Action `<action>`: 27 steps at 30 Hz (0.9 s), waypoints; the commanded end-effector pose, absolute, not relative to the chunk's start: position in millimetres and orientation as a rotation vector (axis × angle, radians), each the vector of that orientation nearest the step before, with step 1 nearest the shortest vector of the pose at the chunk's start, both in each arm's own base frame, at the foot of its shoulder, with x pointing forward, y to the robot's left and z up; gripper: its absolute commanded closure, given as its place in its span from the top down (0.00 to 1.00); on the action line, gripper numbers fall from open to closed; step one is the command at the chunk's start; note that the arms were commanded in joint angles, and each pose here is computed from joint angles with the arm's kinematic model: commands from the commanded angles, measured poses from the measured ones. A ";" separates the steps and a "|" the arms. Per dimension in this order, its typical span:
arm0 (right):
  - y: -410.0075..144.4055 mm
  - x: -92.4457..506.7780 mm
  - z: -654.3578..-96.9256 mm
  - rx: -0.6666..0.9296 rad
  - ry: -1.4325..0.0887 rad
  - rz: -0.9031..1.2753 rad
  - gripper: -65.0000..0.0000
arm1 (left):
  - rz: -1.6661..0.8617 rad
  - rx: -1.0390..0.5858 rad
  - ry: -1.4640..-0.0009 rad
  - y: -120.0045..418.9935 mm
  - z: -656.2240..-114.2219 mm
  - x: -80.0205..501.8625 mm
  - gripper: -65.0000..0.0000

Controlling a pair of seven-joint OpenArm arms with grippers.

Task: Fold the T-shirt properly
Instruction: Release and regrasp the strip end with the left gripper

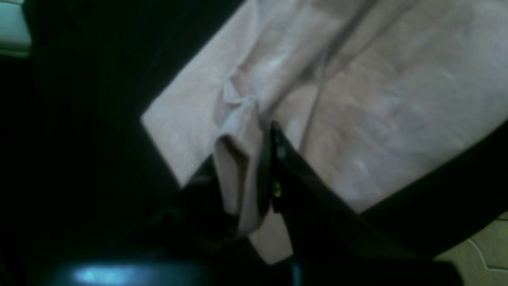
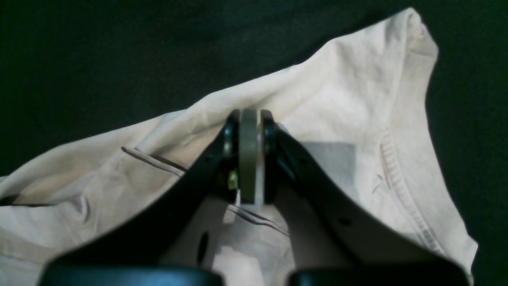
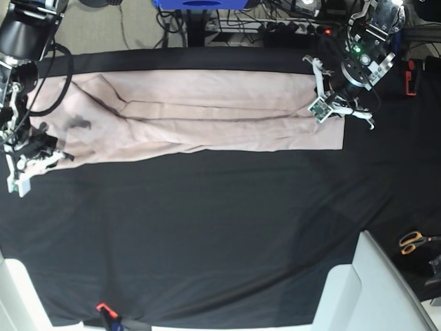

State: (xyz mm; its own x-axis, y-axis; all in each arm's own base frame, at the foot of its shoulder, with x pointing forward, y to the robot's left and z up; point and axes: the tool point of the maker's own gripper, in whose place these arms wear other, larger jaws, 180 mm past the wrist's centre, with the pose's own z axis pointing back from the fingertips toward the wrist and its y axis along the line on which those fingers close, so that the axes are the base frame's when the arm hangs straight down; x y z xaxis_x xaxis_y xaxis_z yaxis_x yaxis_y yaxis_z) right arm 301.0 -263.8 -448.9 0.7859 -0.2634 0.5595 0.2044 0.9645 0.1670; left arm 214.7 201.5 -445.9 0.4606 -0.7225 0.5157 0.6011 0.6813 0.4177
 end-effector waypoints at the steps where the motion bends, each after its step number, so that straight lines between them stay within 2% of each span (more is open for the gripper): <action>1: -271.1 313.8 -434.0 0.087 -0.672 -0.247 0.04 | -0.812 0.222 -0.762 209.9 -434.4 225.6 0.00; 2: -271.1 313.8 -434.0 0.087 -0.672 -0.247 0.04 | -0.806 0.228 -0.764 212.0 -433.4 226.7 0.00; 3: -271.1 313.8 -434.0 0.087 -0.672 -0.247 0.04 | -0.803 0.231 -0.770 212.8 -431.5 228.2 0.05; 6: -271.1 313.1 -434.5 0.087 -0.670 -0.247 0.04 | -0.808 0.230 -0.788 209.7 -426.4 231.1 0.36; 12: -271.1 313.1 -434.5 0.087 -0.670 -0.247 0.04 | -0.833 0.199 -0.856 188.0 -403.9 231.2 0.81; 15: -271.1 313.1 -434.5 0.087 -0.670 -0.247 0.04 | -0.788 0.196 -0.907 188.1 -385.0 236.4 0.99; 18: -271.0 311.5 -435.6 0.087 -0.666 -0.247 0.04 | -0.575 0.119 -0.967 204.8 -366.9 245.4 1.00; 20: -271.0 306.2 -439.4 0.085 -0.653 -0.247 0.04 | -0.416 0.006 -0.984 220.4 -361.2 246.5 1.00; 23: -271.0 303.5 -441.3 0.085 -0.647 -0.248 0.04 | -0.253 -0.143 -0.957 238.0 -372.6 237.9 1.00; 27: -270.6 300.2 -443.7 0.084 -0.639 -0.246 0.04 | -0.188 -0.250 -0.882 247.1 -402.6 224.5 1.00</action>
